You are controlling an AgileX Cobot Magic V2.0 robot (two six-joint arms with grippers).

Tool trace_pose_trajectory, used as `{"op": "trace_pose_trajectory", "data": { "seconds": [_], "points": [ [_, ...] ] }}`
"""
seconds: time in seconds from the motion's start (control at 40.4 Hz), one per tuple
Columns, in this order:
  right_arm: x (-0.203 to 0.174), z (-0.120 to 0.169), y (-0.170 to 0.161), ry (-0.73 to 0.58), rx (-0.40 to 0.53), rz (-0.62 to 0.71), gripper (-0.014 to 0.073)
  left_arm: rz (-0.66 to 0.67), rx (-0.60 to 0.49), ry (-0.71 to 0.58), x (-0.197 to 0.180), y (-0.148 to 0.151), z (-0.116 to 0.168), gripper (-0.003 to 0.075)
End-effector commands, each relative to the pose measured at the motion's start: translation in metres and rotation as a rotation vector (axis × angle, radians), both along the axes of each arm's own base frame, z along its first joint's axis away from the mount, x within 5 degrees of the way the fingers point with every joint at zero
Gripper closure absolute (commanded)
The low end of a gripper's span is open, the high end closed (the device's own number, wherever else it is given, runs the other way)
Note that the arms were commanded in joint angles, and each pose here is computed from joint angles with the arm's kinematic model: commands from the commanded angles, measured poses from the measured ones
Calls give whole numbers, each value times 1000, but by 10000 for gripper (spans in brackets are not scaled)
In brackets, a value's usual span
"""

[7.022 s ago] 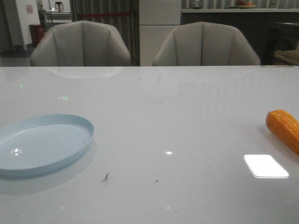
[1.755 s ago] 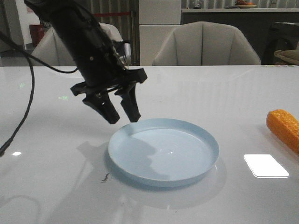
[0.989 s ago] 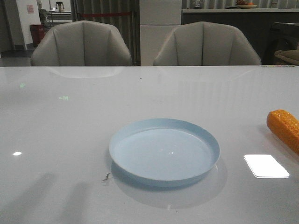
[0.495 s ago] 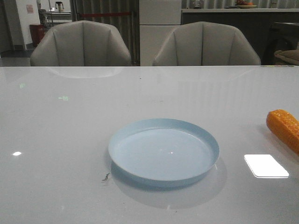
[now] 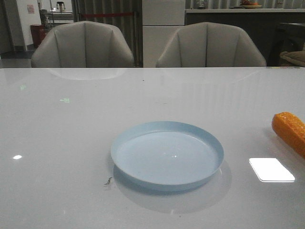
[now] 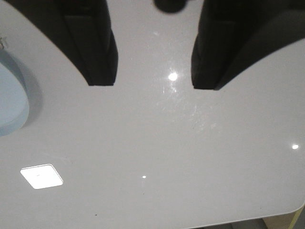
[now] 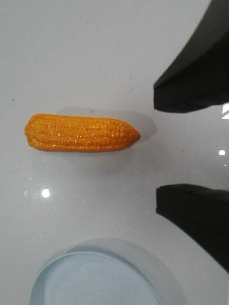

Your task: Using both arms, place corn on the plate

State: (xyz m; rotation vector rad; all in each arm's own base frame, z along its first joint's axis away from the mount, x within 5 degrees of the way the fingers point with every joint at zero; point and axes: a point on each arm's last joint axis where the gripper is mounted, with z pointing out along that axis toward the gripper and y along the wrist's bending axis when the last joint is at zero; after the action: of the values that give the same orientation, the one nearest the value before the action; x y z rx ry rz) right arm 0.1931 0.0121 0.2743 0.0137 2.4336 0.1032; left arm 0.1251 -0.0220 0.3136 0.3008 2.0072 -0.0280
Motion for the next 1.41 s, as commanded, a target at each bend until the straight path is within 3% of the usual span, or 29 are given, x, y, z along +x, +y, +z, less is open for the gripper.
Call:
{"op": "trace_pose_trajectory", "data": {
  "seconds": [0.0, 0.371, 0.544, 0.643, 0.94, 1.063, 1.261, 1.385],
  "points": [
    [27, 11, -1, -104, -6, -9, 139, 5, -22, -77, -5, 1, 10, 302],
    [109, -22, 2, 7, -12, -12, 132, 7, -14, -12, -8, 2, 4, 302],
    [137, -46, 3, 85, -17, -10, 33, 7, -14, -12, -8, 2, 4, 302],
    [147, -56, 3, 107, -24, -7, -8, 7, -14, -12, -8, 2, 4, 302],
    [158, -88, 2, 177, -63, 13, -5, 7, -14, -12, -8, 2, 4, 302],
    [158, -94, 2, 201, -65, 15, 59, 7, -14, -12, -8, 2, 4, 302],
    [159, -93, 2, 188, -75, 23, 276, 7, -14, -12, -8, 2, 4, 302],
    [164, -85, 2, 181, -88, 36, 286, 7, -14, -12, -8, 2, 4, 302]
  ]
}}
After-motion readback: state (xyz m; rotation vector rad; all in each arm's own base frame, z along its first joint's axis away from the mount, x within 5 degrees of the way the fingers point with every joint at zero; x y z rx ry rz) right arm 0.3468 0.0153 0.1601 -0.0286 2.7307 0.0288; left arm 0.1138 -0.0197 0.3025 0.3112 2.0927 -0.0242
